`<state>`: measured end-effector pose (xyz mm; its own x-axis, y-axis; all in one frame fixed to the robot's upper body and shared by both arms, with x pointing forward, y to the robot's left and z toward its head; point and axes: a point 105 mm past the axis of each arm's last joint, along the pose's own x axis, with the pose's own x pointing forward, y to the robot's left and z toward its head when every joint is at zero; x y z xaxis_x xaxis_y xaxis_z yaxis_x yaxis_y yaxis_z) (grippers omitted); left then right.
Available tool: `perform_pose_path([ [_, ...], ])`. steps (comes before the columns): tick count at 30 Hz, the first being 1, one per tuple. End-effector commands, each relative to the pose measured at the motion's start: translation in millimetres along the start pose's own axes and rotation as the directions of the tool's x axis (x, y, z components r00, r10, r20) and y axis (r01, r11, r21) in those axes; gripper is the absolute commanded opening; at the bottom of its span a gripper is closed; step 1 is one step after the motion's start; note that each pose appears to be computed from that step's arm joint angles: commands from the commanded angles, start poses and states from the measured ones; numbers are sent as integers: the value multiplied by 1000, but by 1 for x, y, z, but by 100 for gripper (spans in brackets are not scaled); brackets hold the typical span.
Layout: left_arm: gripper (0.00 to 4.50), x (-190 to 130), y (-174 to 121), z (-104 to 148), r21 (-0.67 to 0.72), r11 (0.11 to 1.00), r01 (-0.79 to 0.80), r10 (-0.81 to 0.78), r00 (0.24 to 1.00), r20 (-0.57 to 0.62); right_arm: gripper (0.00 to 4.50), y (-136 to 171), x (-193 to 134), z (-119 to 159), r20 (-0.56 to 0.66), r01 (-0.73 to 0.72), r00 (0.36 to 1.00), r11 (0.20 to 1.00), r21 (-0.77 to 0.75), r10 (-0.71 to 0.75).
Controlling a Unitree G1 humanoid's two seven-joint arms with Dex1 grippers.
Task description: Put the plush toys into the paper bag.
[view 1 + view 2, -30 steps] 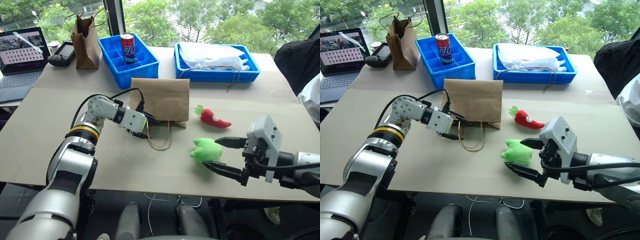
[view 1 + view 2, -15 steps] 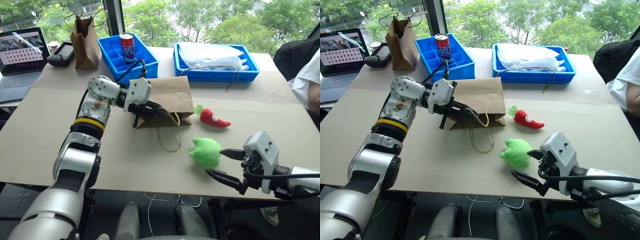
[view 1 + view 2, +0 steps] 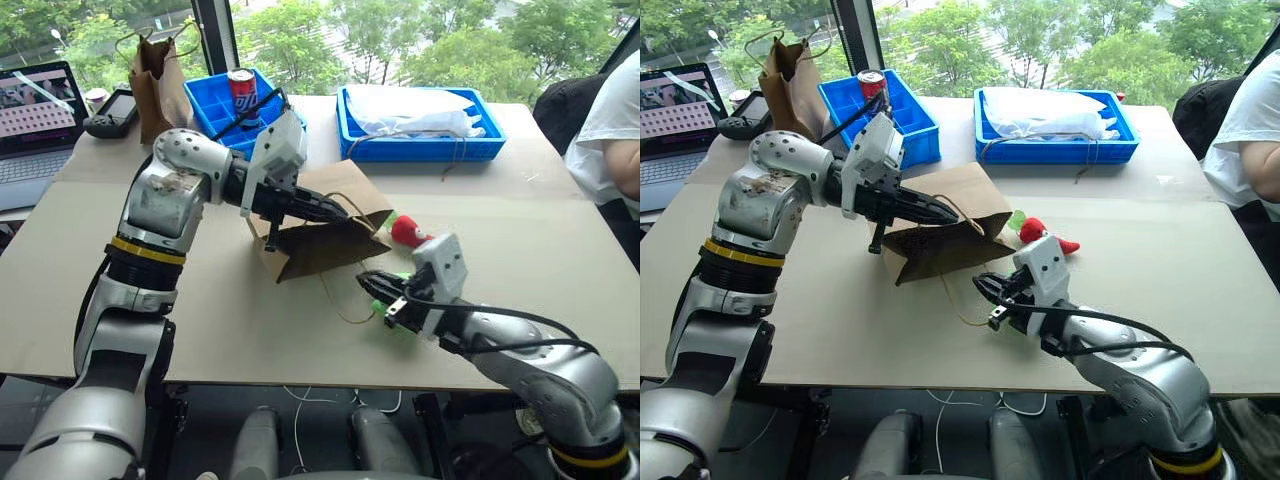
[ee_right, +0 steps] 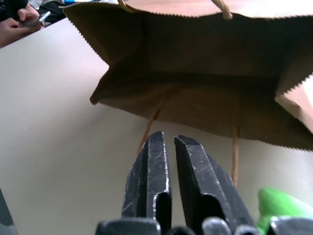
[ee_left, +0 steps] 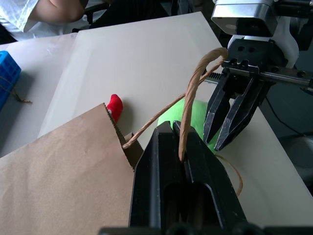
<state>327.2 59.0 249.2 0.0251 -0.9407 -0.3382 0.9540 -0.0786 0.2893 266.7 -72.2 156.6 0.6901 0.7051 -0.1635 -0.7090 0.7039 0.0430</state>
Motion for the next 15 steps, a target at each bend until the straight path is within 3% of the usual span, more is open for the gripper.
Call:
perform_pose_path([
  [1, 0, 1, 2, 16, -11, 999, -33, 34, 999, 36, 6, -12, 26, -3, 59, 35, 998, 999, -4, -35],
  [8, 0, -2, 4, 23, -72, 994, -77, 80, 996, 33, 6, -26, 59, -13, 109, 66, 992, 997, -30, -62],
  [12, 0, -7, 9, 26, -139, 983, -117, 124, 991, 42, 6, -36, 69, -33, 35, 95, 995, 992, -83, -92],
  [15, 0, -18, 30, 26, -273, 931, -244, 265, 963, 41, 6, -41, 75, -53, -31, 104, 994, 990, -97, -107],
])
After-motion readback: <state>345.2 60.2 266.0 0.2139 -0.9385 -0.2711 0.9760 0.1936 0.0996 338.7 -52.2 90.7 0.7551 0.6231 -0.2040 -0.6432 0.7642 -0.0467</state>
